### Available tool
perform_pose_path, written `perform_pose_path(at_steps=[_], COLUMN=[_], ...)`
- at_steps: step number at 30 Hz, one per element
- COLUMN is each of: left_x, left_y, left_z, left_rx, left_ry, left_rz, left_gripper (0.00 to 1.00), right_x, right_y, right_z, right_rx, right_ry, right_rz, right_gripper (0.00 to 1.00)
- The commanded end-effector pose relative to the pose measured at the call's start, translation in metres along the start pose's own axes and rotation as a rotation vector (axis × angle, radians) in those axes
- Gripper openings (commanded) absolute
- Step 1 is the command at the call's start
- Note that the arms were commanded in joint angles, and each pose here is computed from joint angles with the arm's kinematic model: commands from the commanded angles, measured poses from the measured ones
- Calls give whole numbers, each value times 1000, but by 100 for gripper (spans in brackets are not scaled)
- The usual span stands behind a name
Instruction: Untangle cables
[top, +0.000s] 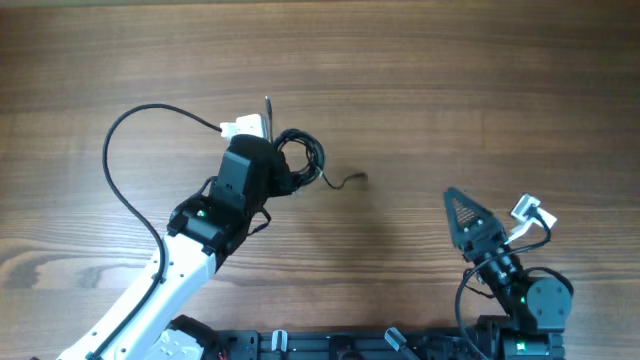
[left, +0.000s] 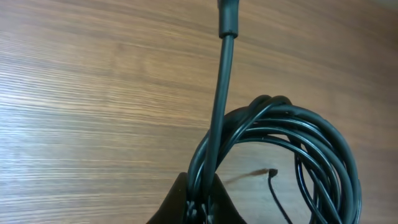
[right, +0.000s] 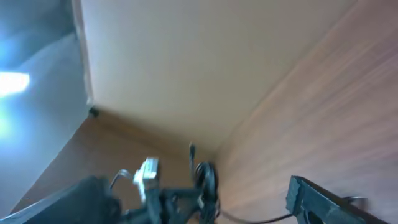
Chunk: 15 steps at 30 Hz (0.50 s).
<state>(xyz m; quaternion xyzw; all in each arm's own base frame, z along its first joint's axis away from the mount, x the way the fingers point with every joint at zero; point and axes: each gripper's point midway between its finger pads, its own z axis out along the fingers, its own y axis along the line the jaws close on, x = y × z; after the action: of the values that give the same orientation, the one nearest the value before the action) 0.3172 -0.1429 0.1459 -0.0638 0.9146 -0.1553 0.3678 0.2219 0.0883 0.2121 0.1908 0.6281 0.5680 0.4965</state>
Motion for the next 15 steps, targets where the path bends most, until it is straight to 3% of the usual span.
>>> perform_pose_path(at_steps=[1,6,8,10,15], left_x=[-2,1,6,11,11], left_y=[-31,-49,-59,-59,-60], left_z=[-9,-13,-15,-15,-15], left_rx=[165,250,301,310,314], left_ry=[33,38,39,34,24], left_rz=[11,101,248,403,465], left_gripper=[4,4,4,4,4], right_x=[17,21,30,44,74], right_y=[15,0,-7,-2,-3], right_z=[1,17,26,39,70], right_rx=[-48,36,33,-62,-185], right_ry=[124,225,330,498,795], right_rz=[40,-89,-162,-222,-92], right_gripper=[93,91,87,75,59])
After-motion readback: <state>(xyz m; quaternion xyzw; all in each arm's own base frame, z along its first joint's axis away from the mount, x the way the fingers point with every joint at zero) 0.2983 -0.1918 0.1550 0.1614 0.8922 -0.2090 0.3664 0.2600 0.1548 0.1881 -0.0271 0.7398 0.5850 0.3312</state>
